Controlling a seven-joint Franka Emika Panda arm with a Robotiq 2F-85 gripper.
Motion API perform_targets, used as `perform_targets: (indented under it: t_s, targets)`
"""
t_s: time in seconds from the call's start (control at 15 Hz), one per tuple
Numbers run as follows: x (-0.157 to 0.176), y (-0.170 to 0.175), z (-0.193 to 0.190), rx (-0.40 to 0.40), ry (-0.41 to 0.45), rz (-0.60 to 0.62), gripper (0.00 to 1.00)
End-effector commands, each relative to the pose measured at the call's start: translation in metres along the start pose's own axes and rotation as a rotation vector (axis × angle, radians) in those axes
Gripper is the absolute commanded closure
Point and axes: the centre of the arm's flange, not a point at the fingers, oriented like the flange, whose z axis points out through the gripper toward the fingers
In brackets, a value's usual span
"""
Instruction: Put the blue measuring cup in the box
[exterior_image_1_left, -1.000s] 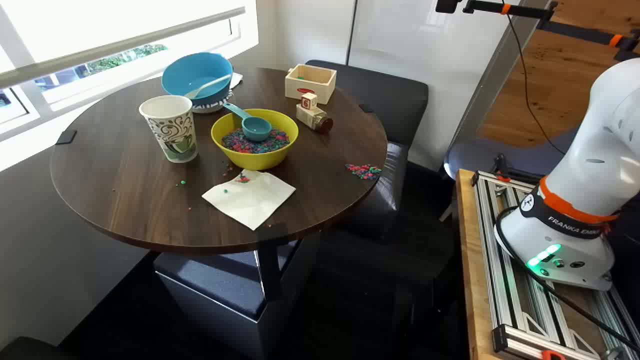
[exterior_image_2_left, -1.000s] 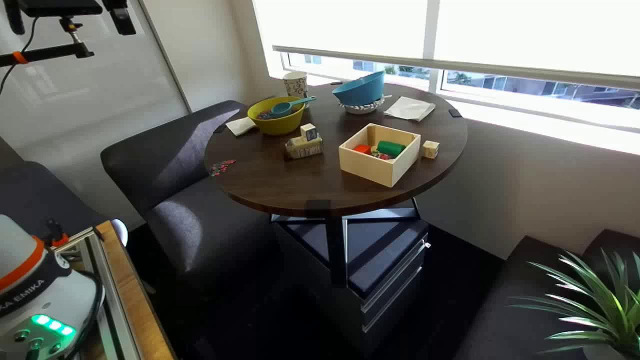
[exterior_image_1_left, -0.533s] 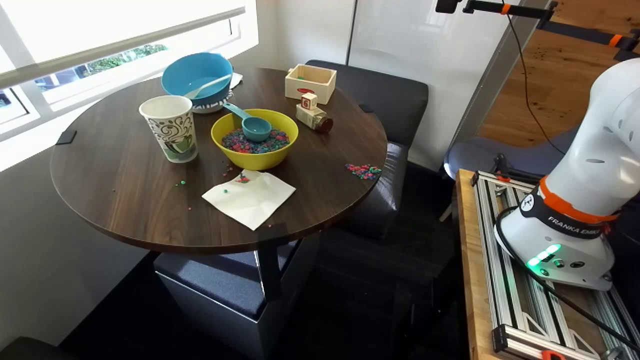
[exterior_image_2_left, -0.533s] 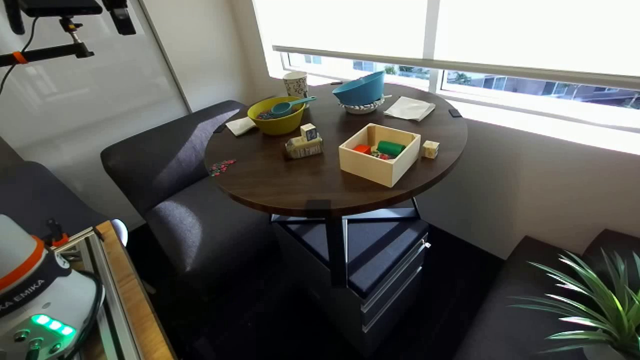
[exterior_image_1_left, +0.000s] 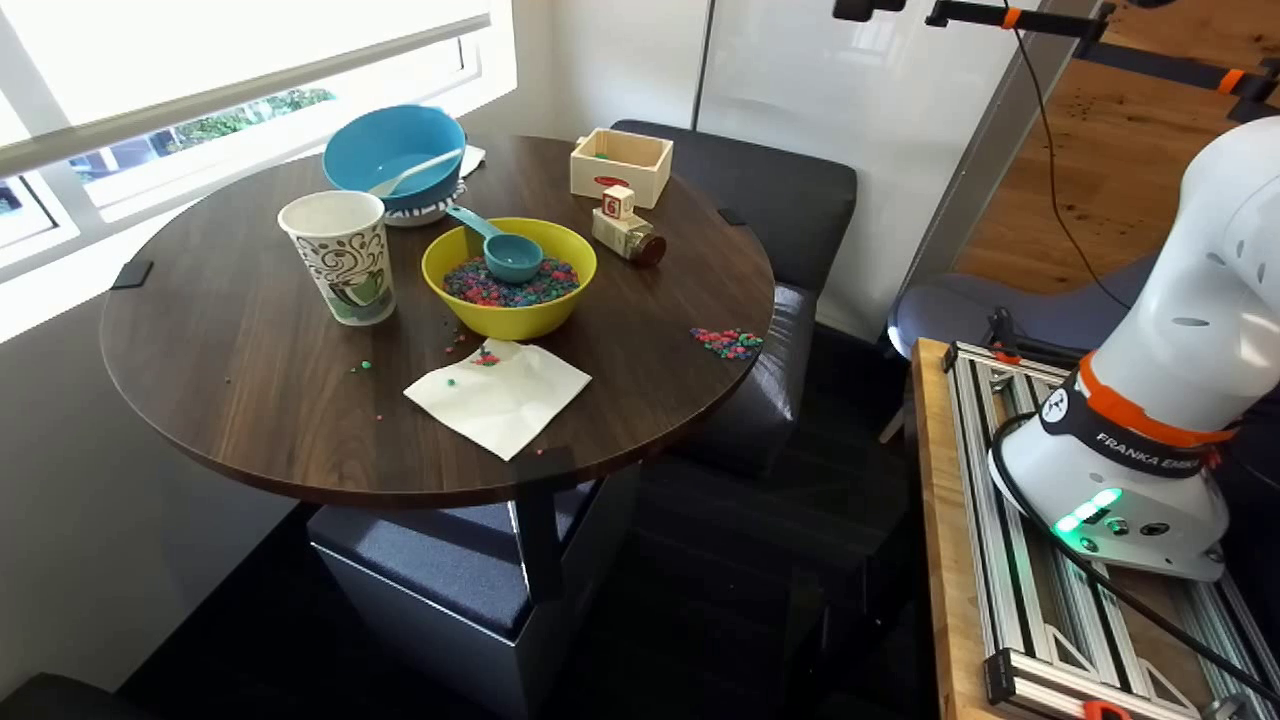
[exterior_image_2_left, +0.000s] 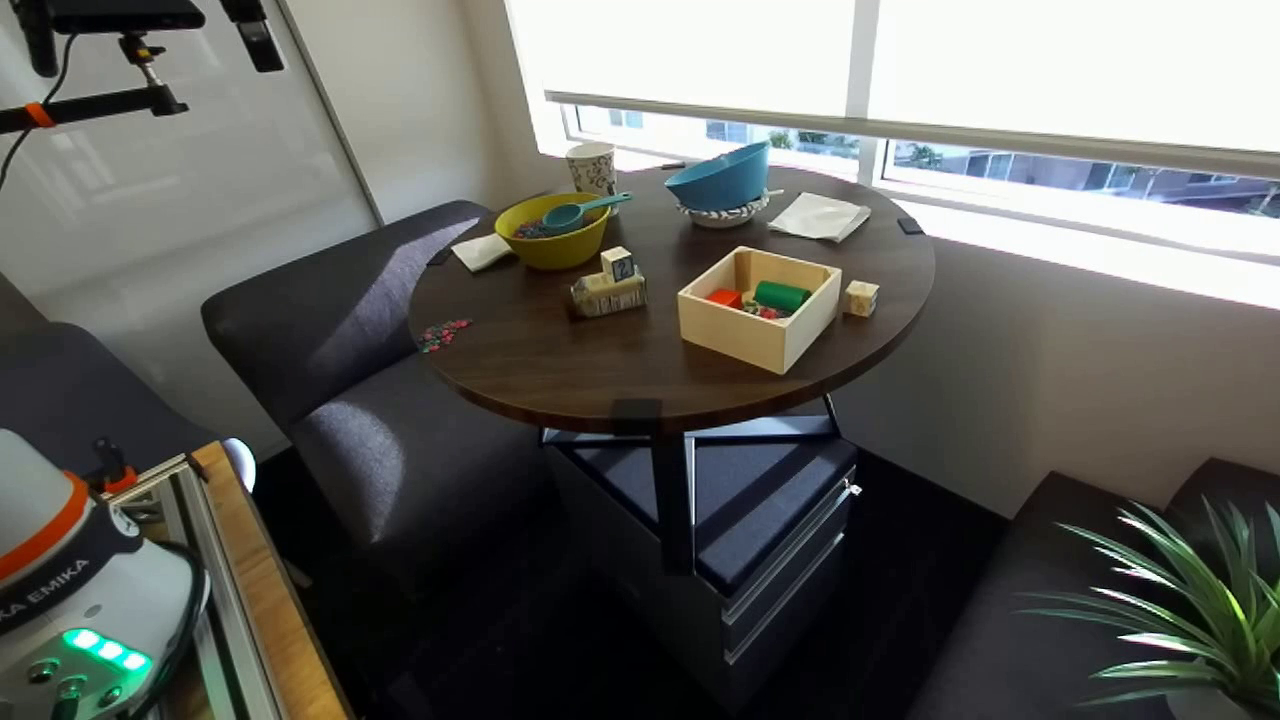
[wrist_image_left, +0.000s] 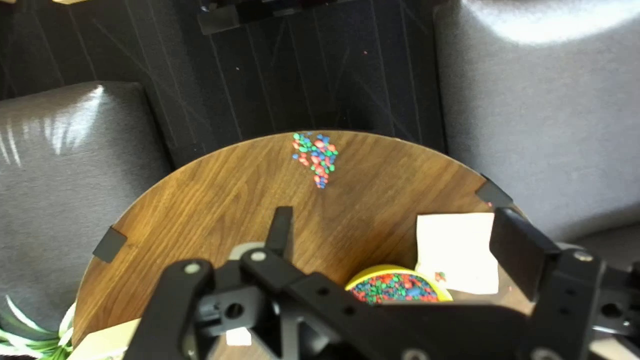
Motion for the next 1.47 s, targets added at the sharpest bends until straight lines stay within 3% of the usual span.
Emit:
perform_targets:
  t_s: [0.0,0.2,0.53,0.73,0.87,1.0,1.13,1.2,1.27,1.4]
  targets:
    - [0.036,-0.034,0.015,0.086,0.082,0.169,0.00]
    - [0.066,-0.048,0.019,0.122,0.198,0.312,0.00]
    - [0.060,-0.041,0.022,0.124,0.173,0.265,0.00]
    - [0.083,-0.052,0.034,0.128,0.274,0.308,0.00]
    - [0.103,-0.061,0.042,0.083,0.339,0.271,0.00]
    - [0.118,-0.068,0.060,-0.024,0.317,0.204,0.00]
    - [0.129,-0.063,0.080,-0.118,0.239,0.169,0.00]
    - [0.132,-0.062,0.088,-0.125,0.193,0.175,0.00]
    - [0.115,-0.056,0.081,-0.078,0.250,0.182,0.00]
    - [0.121,-0.055,0.090,-0.083,0.231,0.186,0.00]
